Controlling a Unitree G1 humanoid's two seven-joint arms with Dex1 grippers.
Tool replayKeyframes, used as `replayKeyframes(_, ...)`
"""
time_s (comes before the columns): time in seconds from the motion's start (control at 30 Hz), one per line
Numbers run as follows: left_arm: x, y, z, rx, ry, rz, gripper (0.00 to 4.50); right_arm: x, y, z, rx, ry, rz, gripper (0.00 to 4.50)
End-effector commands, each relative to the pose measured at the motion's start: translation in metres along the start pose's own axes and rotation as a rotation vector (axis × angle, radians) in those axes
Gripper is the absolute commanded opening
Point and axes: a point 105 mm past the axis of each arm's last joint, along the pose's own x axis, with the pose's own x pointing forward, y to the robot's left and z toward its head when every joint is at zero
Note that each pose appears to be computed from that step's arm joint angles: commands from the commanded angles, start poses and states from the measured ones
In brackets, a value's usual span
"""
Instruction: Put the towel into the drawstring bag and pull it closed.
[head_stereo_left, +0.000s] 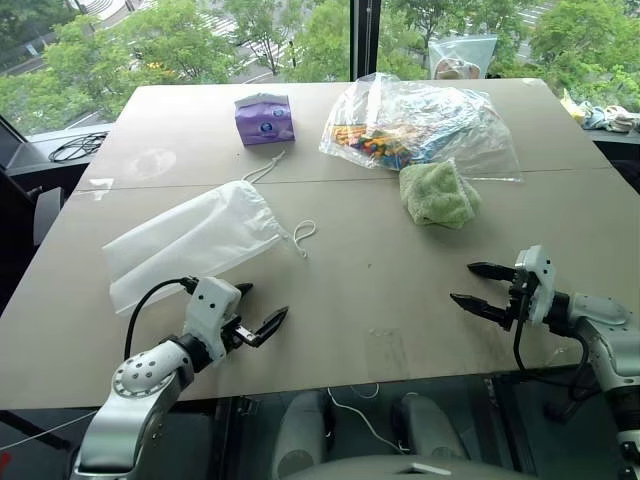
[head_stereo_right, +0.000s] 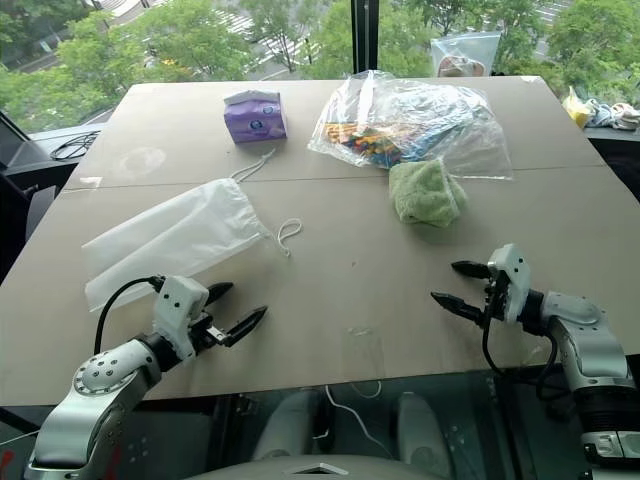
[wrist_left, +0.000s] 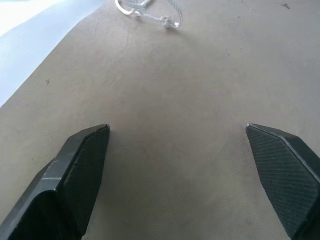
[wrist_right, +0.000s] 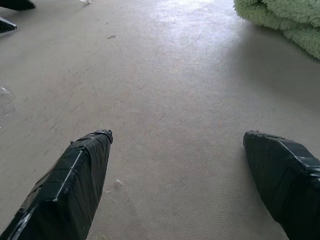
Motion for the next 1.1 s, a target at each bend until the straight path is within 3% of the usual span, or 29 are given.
replayKeyframes(0.03, -0.003, -0.011, 0.012, 0.012, -0.042, -0.044, 4.5, -0.006, -0.005, 0.011, -0.04, -0.033, -0.012, 4.47)
replayKeyframes(0.23, 0.002, -0.017, 0.02, 0.001, -0.079, -0.081, 4.5, -0.001, -0.009, 0.021, -0.081, -0.081, -0.023, 4.47)
replayKeyframes(0.43, 0.01, -0.025, 0.012, -0.008, -0.06, -0.121, 4.5, -0.01, -0.002, 0.018, -0.103, -0.071, -0.051, 4.47)
replayKeyframes(0.7, 0.009, -0.045, 0.037, -0.102, -0.203, -0.149, 4.5, -0.024, -0.005, 0.022, -0.136, -0.074, -0.097, 4.47)
replayKeyframes(0.9, 0.018, -0.026, 0.075, -0.142, -0.354, 0.066, 4.5, -0.025, -0.001, 0.047, -0.123, -0.151, -0.027, 4.47)
replayKeyframes(1.1, 0.036, 0.001, 0.077, -0.14, -0.362, 0.314, 4.5, -0.01, -0.004, 0.069, -0.173, -0.196, 0.043, 4.47)
